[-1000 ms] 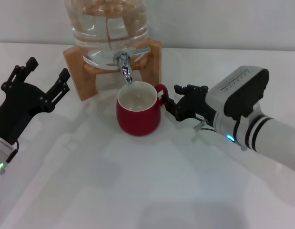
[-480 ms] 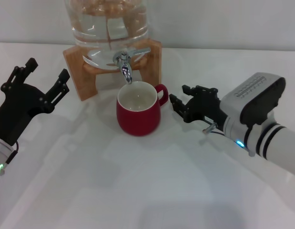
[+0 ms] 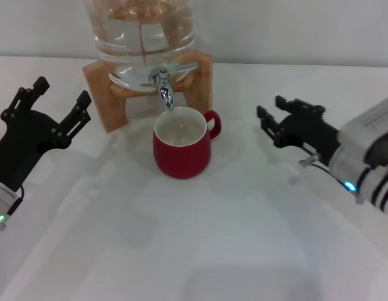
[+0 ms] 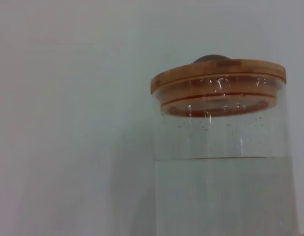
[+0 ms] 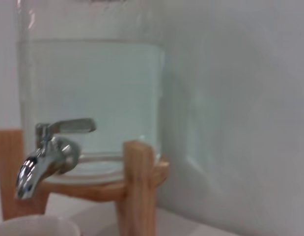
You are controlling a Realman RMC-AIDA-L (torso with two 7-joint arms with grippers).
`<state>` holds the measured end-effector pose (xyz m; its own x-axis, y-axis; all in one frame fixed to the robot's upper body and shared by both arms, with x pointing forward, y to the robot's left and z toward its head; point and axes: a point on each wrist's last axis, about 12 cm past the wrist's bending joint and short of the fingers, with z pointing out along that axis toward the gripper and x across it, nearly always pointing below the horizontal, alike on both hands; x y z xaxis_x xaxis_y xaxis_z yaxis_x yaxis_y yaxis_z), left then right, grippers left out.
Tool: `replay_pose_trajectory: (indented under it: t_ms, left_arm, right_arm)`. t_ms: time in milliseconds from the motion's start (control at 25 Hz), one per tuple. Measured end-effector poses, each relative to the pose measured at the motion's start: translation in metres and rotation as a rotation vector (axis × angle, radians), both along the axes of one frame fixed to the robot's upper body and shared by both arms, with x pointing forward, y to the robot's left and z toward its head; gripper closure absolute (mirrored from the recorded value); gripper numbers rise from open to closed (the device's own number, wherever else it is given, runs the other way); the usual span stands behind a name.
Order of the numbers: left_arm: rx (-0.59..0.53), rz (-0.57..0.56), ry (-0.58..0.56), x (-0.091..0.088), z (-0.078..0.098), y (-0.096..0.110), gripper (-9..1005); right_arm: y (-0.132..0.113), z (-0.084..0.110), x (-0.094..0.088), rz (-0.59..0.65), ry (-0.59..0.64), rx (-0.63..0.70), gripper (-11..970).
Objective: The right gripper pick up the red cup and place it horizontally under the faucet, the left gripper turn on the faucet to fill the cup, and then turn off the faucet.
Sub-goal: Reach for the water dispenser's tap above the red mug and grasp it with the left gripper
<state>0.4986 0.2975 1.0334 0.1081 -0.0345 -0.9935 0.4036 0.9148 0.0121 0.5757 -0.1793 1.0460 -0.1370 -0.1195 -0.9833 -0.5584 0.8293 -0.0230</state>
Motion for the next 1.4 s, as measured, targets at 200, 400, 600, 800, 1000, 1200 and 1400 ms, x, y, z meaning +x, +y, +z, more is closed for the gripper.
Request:
replay_pose_trajectory:
  t_ms: [200,400,600,800,1000,1200,1400]
  left_arm:
    - [-0.008,0.013,-0.007,0.002,0.002,0.002,151]
    - [-0.008,0.014,-0.011,0.003,0.003,0.002,151]
    - [-0.006,0.009,-0.017,0.007,0.005,0.001,151]
    - [-0.006,0.007,-0.020,0.008,0.006,0.000,151]
    - [-0.009,0.008,-0.022,0.008,0.006,0.000,151]
    - [-0.010,0.005,-0.023,0.010,0.007,-0.002,151]
    - [-0.011,0.004,-0.021,0.011,0.006,-0.003,151]
  right_arm:
    - [-0.015,-0.002,-0.010,-0.031,-0.072,0.046,520]
    - [-0.027,-0.003,-0.021,-0.059,-0.144,0.092,518]
    - [-0.035,-0.006,-0.028,-0.079,-0.161,0.104,517]
    - [-0.041,-0.006,-0.034,-0.095,-0.188,0.122,515]
    - [-0.045,-0.007,-0.036,-0.103,-0.194,0.118,513]
    - [-0.046,-0.010,-0.036,-0.098,-0.185,0.104,511]
    - [-0.044,-0.011,-0.037,-0.079,-0.182,0.091,497]
